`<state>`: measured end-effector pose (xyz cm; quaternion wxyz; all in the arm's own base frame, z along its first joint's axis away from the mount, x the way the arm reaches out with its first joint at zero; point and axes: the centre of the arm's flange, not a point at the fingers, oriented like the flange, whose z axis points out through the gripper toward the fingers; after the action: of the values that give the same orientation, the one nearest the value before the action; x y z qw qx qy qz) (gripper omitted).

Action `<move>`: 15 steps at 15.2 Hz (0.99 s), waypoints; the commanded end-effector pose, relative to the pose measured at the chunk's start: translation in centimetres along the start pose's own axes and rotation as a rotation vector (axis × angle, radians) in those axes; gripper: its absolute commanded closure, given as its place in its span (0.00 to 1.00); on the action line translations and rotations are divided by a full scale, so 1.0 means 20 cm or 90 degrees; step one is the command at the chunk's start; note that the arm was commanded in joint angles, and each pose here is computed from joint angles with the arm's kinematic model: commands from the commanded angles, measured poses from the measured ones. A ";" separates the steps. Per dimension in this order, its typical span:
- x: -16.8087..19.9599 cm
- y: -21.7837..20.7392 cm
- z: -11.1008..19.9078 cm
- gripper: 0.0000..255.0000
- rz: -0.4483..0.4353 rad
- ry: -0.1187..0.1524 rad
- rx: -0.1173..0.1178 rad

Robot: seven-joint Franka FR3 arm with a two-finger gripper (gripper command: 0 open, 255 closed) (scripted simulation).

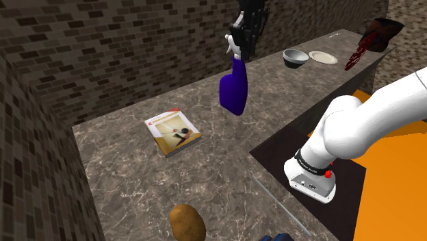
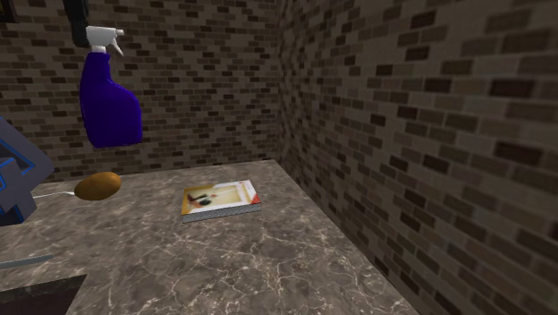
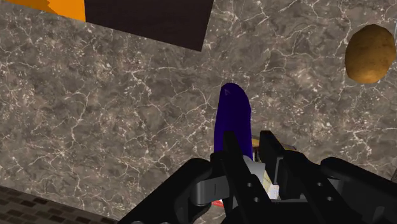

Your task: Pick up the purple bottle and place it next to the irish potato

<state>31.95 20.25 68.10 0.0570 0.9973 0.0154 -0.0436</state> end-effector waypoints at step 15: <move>-0.70 -0.75 -0.26 1.00 0.000 0.000 0.000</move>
<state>18.92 34.31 72.56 0.0572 0.9973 0.0158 -0.0435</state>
